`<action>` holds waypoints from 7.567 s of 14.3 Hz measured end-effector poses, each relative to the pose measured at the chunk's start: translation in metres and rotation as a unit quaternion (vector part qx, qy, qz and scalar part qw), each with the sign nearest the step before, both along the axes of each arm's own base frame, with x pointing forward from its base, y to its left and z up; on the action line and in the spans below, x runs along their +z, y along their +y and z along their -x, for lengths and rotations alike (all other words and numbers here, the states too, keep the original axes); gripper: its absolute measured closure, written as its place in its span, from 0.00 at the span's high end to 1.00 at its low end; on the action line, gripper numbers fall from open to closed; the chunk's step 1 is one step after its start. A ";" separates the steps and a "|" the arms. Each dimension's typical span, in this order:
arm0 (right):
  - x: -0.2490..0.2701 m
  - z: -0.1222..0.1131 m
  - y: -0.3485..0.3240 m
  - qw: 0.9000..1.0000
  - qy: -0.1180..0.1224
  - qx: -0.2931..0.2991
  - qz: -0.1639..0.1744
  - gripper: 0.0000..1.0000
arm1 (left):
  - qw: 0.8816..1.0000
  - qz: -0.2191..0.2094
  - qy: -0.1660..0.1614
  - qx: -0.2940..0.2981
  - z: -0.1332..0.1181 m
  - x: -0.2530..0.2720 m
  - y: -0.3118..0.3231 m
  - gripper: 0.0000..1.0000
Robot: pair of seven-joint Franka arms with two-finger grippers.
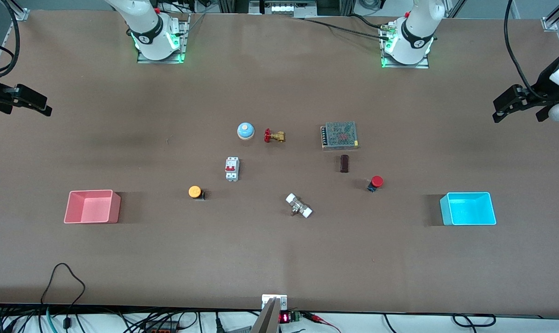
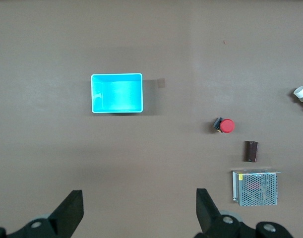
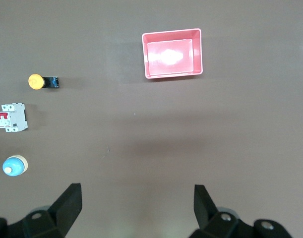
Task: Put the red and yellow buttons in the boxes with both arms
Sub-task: 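Reach the right gripper to the yellow button while the left gripper reaches the red button, then grasp the yellow button with the right gripper while the left gripper grasps the red, then carry the red button to the cyan box while the right gripper carries yellow, then open the left gripper over the cyan box while the right gripper lowers yellow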
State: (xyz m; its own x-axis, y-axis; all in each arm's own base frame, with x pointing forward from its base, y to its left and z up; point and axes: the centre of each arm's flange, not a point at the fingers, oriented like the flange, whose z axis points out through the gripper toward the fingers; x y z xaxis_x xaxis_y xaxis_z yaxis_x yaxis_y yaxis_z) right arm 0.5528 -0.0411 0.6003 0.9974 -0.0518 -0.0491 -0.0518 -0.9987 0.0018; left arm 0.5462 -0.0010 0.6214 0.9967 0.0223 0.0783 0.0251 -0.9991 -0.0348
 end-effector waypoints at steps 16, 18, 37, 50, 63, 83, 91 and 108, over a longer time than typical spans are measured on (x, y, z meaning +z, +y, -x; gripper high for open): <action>-0.142 -0.078 0.074 0.999 0.021 0.040 -0.014 1.00 | 0.999 0.007 0.046 -0.007 -0.040 -0.096 -0.045 1.00; -0.178 -0.091 0.117 0.999 0.014 0.046 -0.020 1.00 | 0.999 0.012 0.053 0.002 -0.054 -0.133 -0.065 1.00; -0.343 -0.091 0.280 0.998 0.010 0.061 0.017 1.00 | 0.997 0.054 0.026 0.056 -0.041 -0.363 -0.179 1.00; -0.375 -0.101 0.286 0.998 -0.004 0.062 0.023 1.00 | 0.998 0.037 0.035 0.047 -0.037 -0.396 -0.186 0.67; -0.383 -0.104 0.289 0.998 -0.003 0.063 0.025 0.88 | 0.997 0.041 0.019 0.055 -0.048 -0.387 -0.179 0.41; -0.272 -0.157 0.188 0.999 -0.006 -0.010 0.046 0.41 | 0.999 0.019 -0.001 0.032 -0.108 -0.309 0.041 0.41; -0.275 -0.171 0.020 0.999 0.009 -0.001 0.043 0.41 | 1.000 0.019 0.014 0.018 -0.100 -0.336 0.111 0.41; -0.362 -0.172 -0.026 0.998 0.036 0.013 0.053 0.41 | 0.999 0.026 -0.027 0.011 -0.132 -0.328 0.102 0.74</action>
